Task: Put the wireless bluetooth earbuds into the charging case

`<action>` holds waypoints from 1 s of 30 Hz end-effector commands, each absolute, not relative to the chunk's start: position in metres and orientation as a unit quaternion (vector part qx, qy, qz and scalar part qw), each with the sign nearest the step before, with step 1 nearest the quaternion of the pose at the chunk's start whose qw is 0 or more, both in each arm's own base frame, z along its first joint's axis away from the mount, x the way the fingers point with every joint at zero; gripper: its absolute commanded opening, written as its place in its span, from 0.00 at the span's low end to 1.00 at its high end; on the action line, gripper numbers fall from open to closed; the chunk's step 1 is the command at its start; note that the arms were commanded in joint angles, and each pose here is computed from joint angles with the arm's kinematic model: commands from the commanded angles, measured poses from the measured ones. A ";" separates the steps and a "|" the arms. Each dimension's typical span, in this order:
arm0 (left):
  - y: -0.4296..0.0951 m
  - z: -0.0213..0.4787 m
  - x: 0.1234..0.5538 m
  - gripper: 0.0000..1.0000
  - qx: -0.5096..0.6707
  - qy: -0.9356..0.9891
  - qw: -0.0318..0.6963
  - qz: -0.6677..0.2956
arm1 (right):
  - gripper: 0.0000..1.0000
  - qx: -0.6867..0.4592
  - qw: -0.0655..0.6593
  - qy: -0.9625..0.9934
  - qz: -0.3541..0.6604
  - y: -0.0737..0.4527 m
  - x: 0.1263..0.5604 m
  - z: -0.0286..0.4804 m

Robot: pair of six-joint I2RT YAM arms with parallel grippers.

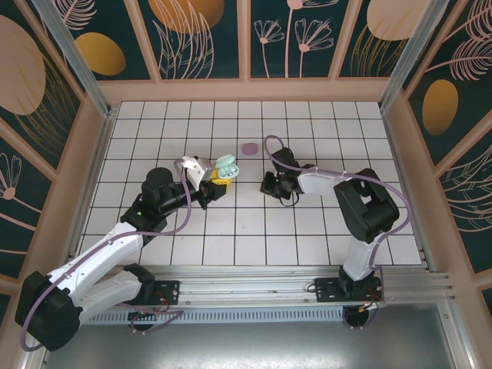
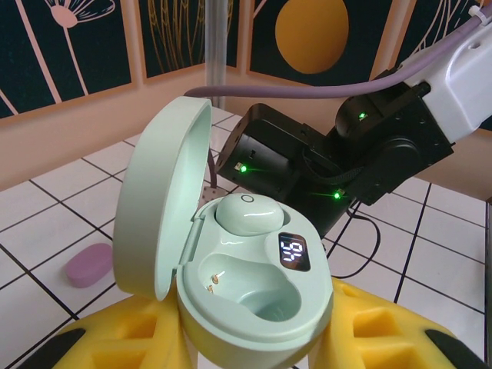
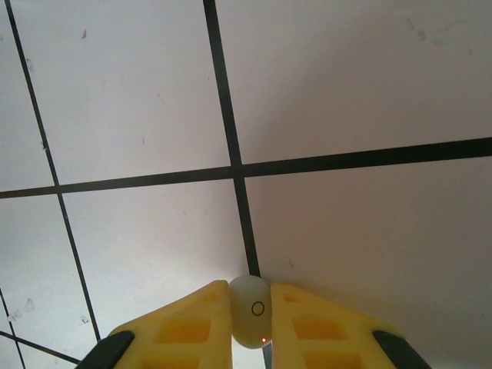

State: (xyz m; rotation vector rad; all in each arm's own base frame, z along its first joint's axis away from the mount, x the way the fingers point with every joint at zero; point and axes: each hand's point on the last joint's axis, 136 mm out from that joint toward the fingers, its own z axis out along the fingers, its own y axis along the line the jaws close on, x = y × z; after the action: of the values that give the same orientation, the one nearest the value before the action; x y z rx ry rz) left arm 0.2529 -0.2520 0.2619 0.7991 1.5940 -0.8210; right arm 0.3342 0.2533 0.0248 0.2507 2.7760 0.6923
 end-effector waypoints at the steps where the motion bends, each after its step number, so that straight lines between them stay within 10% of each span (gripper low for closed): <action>1: -0.250 0.268 0.250 0.18 0.345 0.664 0.568 -0.342 | 0.14 0.067 0.133 0.966 0.212 0.248 0.330 0.025; 30: -0.282 0.278 0.276 0.18 0.353 0.642 0.562 -0.383 | 0.13 0.005 0.325 0.931 0.169 0.197 0.296 0.234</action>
State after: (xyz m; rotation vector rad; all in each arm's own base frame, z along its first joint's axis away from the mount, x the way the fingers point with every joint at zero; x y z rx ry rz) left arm 0.2715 -0.2726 0.2474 0.8195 1.6270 -0.8791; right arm 0.3050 0.2051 0.2108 0.0314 2.4641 0.4795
